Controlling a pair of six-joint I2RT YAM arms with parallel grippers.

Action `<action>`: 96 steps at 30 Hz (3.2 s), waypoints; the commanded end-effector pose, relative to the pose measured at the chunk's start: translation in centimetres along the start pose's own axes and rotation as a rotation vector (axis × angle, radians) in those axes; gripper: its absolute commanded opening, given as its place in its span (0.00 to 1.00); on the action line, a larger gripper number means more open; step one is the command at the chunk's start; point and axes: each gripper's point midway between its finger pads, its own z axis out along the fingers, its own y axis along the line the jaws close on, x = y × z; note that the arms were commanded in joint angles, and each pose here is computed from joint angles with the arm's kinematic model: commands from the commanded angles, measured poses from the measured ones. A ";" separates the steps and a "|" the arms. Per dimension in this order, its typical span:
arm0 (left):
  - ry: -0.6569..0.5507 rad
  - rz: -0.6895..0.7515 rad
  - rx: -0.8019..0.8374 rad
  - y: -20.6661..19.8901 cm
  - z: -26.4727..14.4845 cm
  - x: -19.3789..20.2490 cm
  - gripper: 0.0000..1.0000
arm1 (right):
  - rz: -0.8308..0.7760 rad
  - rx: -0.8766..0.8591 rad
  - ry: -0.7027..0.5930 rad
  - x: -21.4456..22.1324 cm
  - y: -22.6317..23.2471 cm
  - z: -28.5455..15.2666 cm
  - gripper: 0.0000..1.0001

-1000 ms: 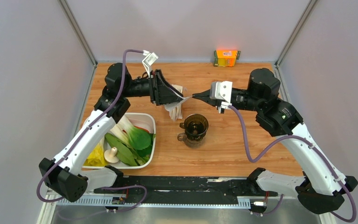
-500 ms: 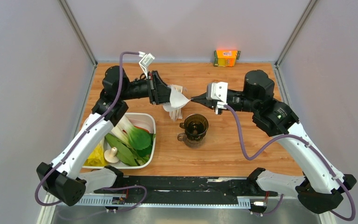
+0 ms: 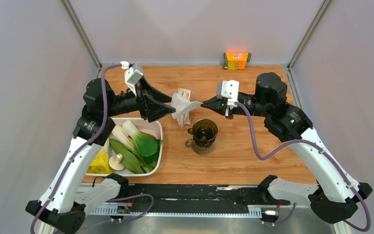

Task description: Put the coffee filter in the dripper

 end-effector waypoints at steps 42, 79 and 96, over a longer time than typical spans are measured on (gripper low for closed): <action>0.123 0.420 0.278 -3.8 3.1 1.8 0.02 | 0.168 -0.185 -0.107 -2.4 2.3 1.0 0.00; 0.013 0.297 0.362 -5.0 4.2 2.4 0.01 | 0.236 -0.219 -0.133 -2.0 3.3 1.3 0.00; 0.046 0.243 0.326 -4.0 5.1 3.9 0.04 | 0.236 -0.226 -0.159 -2.6 3.5 1.2 0.00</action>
